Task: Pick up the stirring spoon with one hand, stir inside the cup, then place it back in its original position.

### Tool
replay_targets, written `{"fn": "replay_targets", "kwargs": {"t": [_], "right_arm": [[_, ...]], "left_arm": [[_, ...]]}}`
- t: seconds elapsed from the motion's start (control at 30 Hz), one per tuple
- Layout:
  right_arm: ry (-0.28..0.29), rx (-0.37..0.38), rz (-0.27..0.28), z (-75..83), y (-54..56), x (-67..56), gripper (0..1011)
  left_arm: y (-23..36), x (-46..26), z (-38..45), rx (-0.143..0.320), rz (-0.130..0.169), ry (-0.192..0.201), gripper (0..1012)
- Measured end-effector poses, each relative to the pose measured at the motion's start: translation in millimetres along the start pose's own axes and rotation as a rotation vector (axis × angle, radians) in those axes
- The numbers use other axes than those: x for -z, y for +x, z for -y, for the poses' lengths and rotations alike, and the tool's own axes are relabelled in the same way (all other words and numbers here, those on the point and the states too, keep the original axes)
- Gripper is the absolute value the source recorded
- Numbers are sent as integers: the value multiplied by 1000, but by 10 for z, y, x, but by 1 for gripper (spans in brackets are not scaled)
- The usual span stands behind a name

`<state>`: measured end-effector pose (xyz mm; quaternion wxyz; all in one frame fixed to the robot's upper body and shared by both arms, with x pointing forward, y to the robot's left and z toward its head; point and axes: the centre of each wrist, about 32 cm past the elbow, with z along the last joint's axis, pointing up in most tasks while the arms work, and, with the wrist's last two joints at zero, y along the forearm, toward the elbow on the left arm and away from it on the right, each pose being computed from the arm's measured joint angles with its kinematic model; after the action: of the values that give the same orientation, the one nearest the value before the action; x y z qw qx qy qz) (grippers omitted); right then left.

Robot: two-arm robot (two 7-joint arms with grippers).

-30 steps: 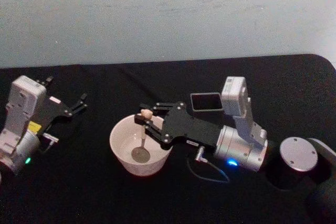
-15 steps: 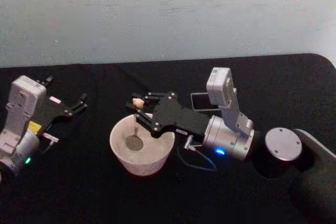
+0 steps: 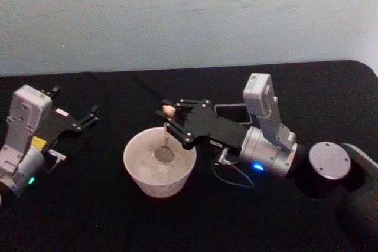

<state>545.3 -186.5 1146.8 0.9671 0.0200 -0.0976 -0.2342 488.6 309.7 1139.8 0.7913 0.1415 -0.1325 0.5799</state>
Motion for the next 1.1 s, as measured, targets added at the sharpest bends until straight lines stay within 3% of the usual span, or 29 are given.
{"fn": "replay_targets", "kwargs": {"t": [0.27, 0.57, 0.8, 1.1], "right_arm": [[1, 1, 1, 151, -28, -32, 214], [2, -43, -13, 244, -140, -57, 214], [15, -82, -26, 198, -223, -80, 214], [26, -94, -35, 44, -239, -76, 214]], "left_arm": [[0, 0, 0, 0, 0, 0, 1001], [0, 0, 0, 0, 0, 0, 1001], [0, 0, 0, 0, 0, 0, 1001], [0, 0, 0, 0, 0, 0, 1001]]}}
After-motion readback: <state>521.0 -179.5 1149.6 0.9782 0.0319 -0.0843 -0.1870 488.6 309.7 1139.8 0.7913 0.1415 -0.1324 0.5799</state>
